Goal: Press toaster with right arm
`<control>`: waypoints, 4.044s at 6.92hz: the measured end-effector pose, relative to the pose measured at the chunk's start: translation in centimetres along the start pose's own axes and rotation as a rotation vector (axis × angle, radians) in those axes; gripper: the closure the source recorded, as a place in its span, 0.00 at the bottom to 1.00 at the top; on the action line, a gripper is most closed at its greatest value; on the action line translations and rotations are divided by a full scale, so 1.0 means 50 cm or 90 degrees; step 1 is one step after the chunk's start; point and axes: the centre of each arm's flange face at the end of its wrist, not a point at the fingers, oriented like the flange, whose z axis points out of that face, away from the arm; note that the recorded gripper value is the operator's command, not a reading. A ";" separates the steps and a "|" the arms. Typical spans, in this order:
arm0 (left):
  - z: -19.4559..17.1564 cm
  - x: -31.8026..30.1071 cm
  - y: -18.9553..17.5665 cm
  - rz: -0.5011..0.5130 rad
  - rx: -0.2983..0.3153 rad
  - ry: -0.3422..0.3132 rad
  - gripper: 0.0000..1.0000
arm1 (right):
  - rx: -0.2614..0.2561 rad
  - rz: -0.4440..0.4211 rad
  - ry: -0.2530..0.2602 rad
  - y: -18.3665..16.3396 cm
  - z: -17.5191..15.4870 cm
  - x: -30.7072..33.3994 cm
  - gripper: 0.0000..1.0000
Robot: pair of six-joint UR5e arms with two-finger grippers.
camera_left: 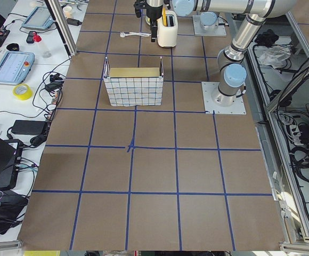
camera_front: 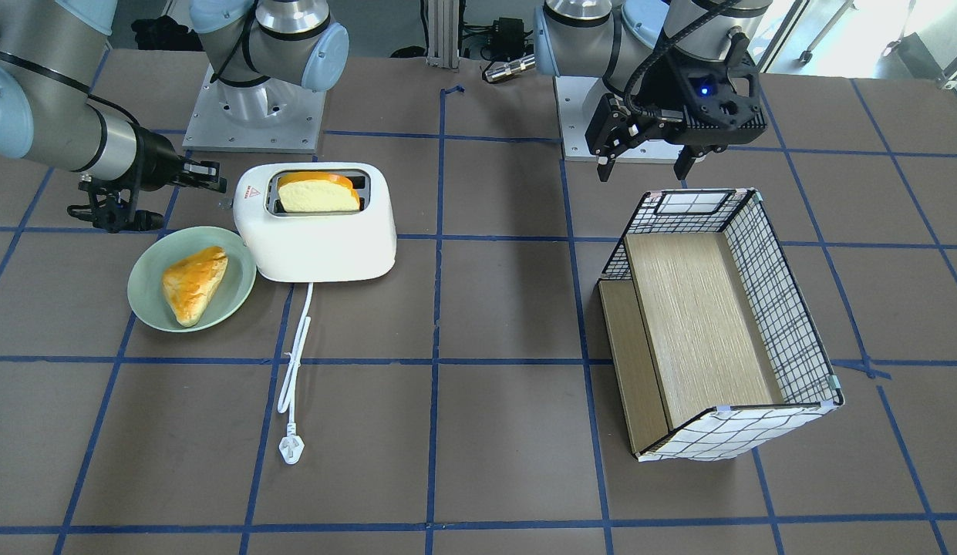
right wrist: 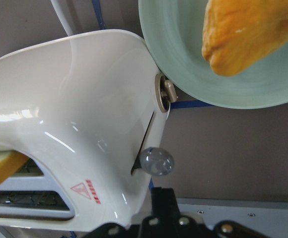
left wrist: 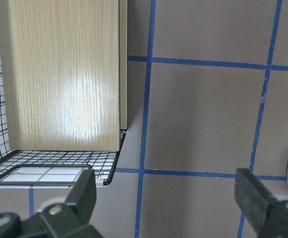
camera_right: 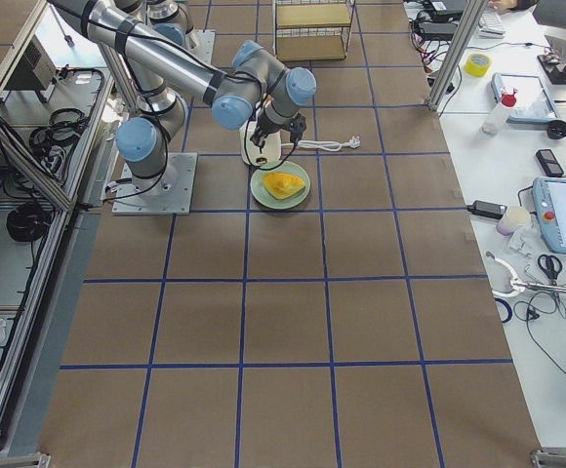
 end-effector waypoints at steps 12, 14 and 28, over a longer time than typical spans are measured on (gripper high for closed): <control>0.000 0.000 0.000 0.000 0.000 0.000 0.00 | 0.012 0.004 0.001 -0.041 0.054 0.018 1.00; 0.000 0.000 0.000 0.000 0.000 0.000 0.00 | 0.006 0.009 0.003 -0.017 0.010 0.009 0.38; 0.000 0.000 0.000 0.000 0.000 0.000 0.00 | 0.298 0.033 0.142 0.110 -0.339 -0.268 0.00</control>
